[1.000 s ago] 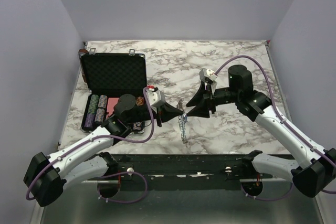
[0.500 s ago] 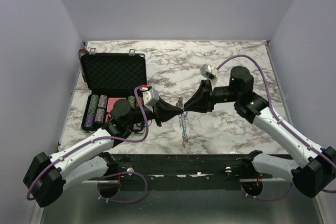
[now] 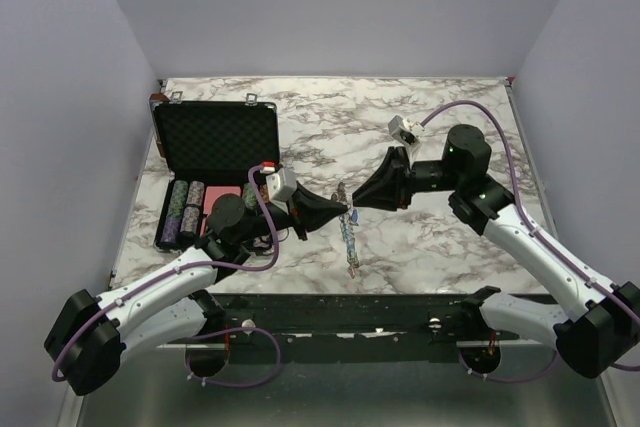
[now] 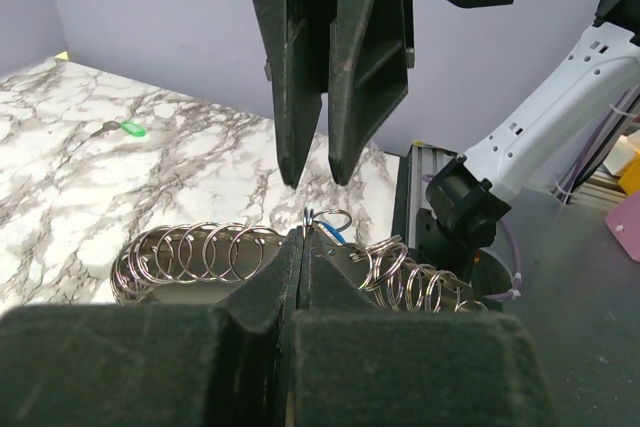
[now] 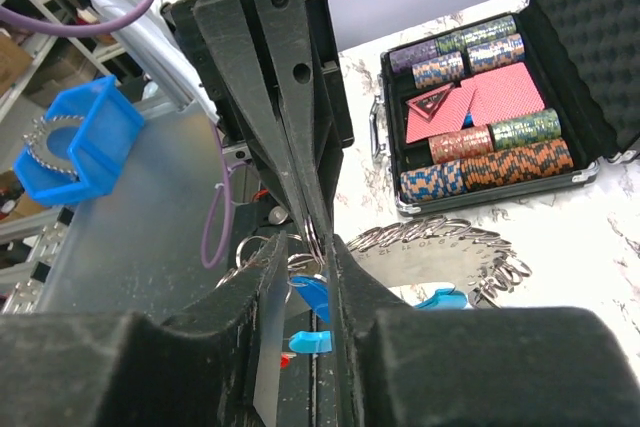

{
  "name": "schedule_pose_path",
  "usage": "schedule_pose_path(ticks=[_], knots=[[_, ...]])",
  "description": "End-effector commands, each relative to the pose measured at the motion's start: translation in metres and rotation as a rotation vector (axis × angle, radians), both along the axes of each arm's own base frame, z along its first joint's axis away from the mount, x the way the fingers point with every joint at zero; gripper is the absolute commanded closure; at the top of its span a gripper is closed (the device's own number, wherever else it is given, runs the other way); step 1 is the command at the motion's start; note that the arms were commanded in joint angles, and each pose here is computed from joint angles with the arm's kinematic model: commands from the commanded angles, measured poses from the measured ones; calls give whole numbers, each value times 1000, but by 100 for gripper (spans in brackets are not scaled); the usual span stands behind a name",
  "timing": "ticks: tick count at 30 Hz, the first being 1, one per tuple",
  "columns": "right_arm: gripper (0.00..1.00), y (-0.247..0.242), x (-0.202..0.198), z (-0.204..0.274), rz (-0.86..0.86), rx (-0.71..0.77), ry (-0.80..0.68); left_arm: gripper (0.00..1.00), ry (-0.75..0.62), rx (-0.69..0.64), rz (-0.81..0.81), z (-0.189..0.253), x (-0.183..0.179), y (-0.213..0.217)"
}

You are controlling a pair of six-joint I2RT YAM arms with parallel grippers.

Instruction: Put the keys on the keyring

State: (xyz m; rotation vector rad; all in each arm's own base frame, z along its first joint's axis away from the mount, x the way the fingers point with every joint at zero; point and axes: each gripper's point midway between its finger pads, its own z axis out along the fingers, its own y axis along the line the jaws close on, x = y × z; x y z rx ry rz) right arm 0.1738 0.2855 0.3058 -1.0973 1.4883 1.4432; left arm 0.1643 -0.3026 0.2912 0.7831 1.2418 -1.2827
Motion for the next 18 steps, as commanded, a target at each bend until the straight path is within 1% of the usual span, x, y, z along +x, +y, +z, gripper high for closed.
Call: schedule_pose_path(ticks=[1, 10, 18], knots=[[74, -4, -9, 7, 35, 28, 13, 100, -53, -79, 6, 21, -3, 7], [75, -4, -14, -10, 57, 15, 74, 100, -71, -103, -10, 26, -7, 8], [70, -3, -17, -9, 74, 22, 69, 100, -68, -96, -23, 27, -6, 5]])
